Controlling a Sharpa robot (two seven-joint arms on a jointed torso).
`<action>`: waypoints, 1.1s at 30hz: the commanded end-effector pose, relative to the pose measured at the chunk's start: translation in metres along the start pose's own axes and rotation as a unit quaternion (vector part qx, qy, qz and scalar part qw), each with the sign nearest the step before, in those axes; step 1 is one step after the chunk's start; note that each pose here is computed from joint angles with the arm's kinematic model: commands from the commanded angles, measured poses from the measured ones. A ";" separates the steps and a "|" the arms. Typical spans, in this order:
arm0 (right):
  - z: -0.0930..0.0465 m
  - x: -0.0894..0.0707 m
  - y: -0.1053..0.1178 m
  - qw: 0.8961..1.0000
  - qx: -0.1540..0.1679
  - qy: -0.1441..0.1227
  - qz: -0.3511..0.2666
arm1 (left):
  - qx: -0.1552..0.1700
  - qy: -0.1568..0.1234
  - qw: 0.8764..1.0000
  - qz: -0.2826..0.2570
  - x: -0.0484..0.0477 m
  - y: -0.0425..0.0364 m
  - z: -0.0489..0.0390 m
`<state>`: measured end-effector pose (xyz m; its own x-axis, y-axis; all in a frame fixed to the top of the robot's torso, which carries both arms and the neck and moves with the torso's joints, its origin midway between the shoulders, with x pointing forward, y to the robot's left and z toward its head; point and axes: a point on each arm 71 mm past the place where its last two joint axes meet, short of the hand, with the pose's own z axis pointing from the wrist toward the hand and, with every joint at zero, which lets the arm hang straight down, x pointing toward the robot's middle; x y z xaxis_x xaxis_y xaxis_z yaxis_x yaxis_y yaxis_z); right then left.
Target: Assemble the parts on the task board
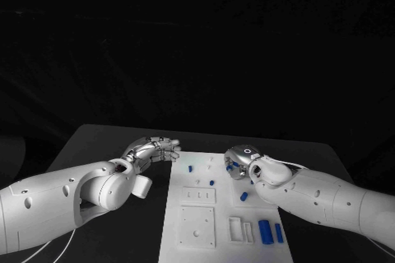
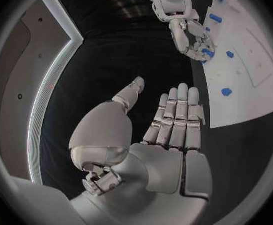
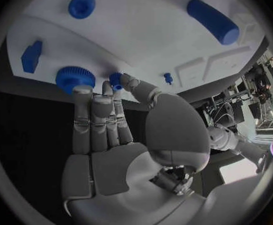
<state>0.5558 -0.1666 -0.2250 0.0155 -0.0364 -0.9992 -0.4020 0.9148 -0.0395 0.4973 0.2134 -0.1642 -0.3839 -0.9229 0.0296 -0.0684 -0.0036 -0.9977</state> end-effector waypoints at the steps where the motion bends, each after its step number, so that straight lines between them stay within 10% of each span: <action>1: 0.002 -0.009 0.001 0.999 0.012 -0.042 -0.006 | 0.005 0.008 1.000 -0.003 0.0021 -0.0018 0.0006; 33: 0.028 -0.031 0.048 0.995 -0.013 -0.094 -0.038 | 0.013 0.016 1.000 0.004 0.0092 -0.0100 0.0054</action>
<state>0.5616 -0.1117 -0.1985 0.1920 -0.0117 -0.9813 -0.4228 0.9014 -0.0935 0.5000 0.2055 -0.1566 -0.3981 -0.9170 0.0243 -0.0524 -0.0037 -0.9986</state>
